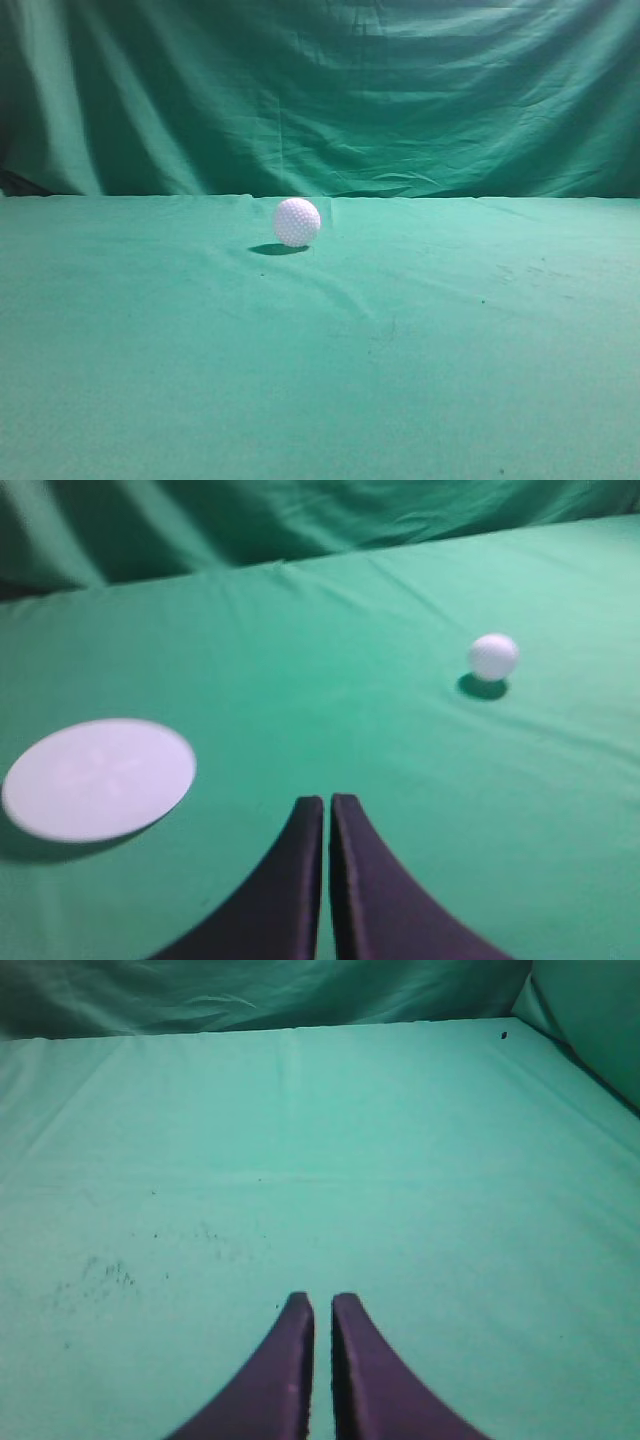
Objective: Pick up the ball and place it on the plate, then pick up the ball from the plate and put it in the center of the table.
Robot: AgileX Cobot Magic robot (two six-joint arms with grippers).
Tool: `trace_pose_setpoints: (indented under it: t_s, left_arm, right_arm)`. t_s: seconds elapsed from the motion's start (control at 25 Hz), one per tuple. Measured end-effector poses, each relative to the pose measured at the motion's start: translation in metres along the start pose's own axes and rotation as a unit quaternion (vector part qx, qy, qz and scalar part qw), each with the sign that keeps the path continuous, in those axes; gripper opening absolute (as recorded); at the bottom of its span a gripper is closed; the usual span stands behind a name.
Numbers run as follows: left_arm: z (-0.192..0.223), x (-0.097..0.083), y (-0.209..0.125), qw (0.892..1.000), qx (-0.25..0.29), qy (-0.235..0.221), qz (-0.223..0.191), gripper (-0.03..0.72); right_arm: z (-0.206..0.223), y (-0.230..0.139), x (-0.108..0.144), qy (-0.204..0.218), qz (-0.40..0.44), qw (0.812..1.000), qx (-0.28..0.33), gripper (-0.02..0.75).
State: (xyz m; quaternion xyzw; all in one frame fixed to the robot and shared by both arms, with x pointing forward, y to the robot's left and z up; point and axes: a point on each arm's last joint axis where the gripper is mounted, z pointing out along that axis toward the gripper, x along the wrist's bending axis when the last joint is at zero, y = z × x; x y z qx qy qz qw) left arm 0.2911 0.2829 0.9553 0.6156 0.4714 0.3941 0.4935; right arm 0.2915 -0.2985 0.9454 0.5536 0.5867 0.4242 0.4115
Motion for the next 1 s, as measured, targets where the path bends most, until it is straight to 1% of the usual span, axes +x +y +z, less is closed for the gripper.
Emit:
trace_pose_setpoints:
  t_s: [0.04, 0.08, 0.12, 0.16, 0.32, 0.44, 0.6, 1.0]
  left_arm:
    - [-0.0001, 0.0024, -0.0018, 1.000, 0.010, 0.013, -0.005, 0.000]
    - [-0.0003, 0.0047, -0.0036, 0.999, 0.021, 0.025, -0.001, 0.000]
    - [-0.0005, 0.0065, -0.0045, 0.999, 0.026, 0.035, -0.011, 0.000]
    - [-0.0007, 0.0082, -0.0049, 0.999, 0.029, 0.045, -0.009, 0.000]
    - [-0.0011, 0.0113, -0.0054, 0.998, 0.033, 0.061, 0.005, 0.000]
    - [-0.0012, 0.0122, -0.0054, 0.997, 0.034, 0.066, 0.018, 0.000]
    - [-0.0012, 0.0123, -0.0054, 0.997, 0.034, 0.067, 0.010, 0.000]
    - [-0.0012, 0.0123, -0.0054, 0.997, 0.034, 0.067, 0.009, 0.000]
  right_arm:
    - [0.0000, 0.0000, 0.0000, 0.000, 0.000, 1.000, 0.000, 0.070]
    - [0.0000, 0.0000, 0.0000, 0.000, 0.000, 1.000, 0.000, 0.070]
    - [0.0000, 0.0000, 0.0000, 0.000, 0.000, 1.000, 0.000, 0.070]
    - [0.0000, 0.0000, 0.0000, 0.000, 0.000, 1.000, 0.000, 0.070]
    - [0.0000, 0.0000, 0.0000, 0.000, 0.000, 1.000, 0.000, 0.070]
    - [0.0000, 0.0000, 0.0000, 0.000, 0.000, 1.000, 0.000, 0.070]
    - [0.0000, 0.0000, 0.0000, 0.000, 0.000, 1.000, 0.000, 0.070]
    - [0.0000, 0.0000, 0.0000, 0.000, 0.000, 1.000, 0.000, 0.070]
